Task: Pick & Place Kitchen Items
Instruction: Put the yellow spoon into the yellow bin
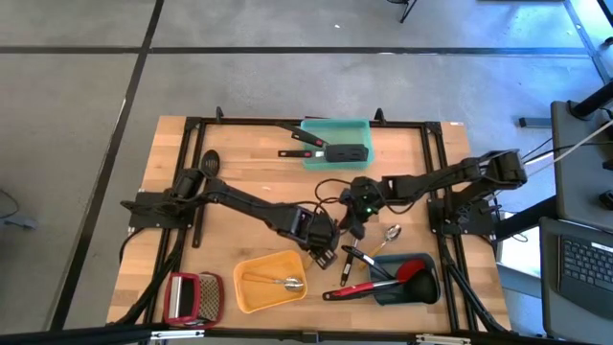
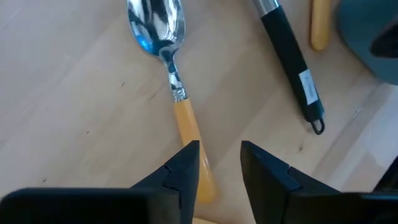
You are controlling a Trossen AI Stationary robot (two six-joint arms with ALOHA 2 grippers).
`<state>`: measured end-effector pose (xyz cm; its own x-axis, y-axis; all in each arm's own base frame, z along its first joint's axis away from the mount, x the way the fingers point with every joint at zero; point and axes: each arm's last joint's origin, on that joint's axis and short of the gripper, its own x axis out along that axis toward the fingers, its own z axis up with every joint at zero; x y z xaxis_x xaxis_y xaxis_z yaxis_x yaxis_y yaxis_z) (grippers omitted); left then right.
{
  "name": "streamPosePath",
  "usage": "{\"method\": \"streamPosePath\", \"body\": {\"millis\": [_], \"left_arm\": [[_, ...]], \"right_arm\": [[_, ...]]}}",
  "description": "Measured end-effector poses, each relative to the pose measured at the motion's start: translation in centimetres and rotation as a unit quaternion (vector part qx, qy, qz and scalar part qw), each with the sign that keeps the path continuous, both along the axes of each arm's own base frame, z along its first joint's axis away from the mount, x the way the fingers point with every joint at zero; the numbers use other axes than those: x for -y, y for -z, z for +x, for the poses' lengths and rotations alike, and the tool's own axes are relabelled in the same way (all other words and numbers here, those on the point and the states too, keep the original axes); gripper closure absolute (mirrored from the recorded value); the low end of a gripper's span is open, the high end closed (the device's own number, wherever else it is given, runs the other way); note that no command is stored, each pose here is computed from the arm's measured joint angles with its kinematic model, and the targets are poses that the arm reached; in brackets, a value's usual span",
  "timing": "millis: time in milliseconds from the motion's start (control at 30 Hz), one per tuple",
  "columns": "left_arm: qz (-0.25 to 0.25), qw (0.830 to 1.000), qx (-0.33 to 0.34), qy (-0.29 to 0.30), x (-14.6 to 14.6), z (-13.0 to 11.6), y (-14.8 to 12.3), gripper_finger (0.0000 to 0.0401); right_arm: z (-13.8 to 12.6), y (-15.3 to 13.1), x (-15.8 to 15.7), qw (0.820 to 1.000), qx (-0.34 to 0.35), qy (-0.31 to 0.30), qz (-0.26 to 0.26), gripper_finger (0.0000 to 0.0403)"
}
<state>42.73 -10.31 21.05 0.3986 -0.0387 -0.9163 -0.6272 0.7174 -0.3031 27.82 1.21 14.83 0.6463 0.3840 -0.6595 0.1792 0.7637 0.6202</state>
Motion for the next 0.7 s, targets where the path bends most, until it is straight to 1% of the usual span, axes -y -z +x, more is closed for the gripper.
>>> {"method": "streamPosePath", "body": {"millis": [67, 167, 267, 367, 567, 700], "left_arm": [[0.0, 1.0, 0.0, 0.0, 0.0, 0.0, 0.0, 0.0304], [0.002, 1.0, -0.005, 0.0, -0.1, -0.1, 0.1, 0.0319], [0.005, 1.0, -0.013, 0.001, -0.2, -0.2, 0.1, 0.0326], [0.005, 1.0, -0.015, 0.009, -0.2, -0.2, 0.1, 0.0324], [0.005, 1.0, -0.015, 0.006, -0.5, -0.2, 0.1, 0.031], [0.006, 1.0, -0.015, 0.006, -0.6, -0.1, 0.1, 0.0297]], "right_arm": [[0.2, 0.2, 0.1, 1.0, -0.005, 0.022, 0.008, 0.0401], [0.3, 0.7, 0.2, 0.998, -0.023, 0.055, -0.001, 0.0401], [0.2, 1.1, 0.4, 0.996, -0.041, 0.081, -0.012, 0.0401], [0.1, 1.2, 0.5, 0.994, -0.049, 0.096, -0.028, 0.0402], [0.0, 1.3, 0.6, 0.991, -0.053, 0.115, -0.047, 0.0402], [0.1, 1.3, 0.7, 0.99, -0.051, 0.121, -0.048, 0.0402]]}}
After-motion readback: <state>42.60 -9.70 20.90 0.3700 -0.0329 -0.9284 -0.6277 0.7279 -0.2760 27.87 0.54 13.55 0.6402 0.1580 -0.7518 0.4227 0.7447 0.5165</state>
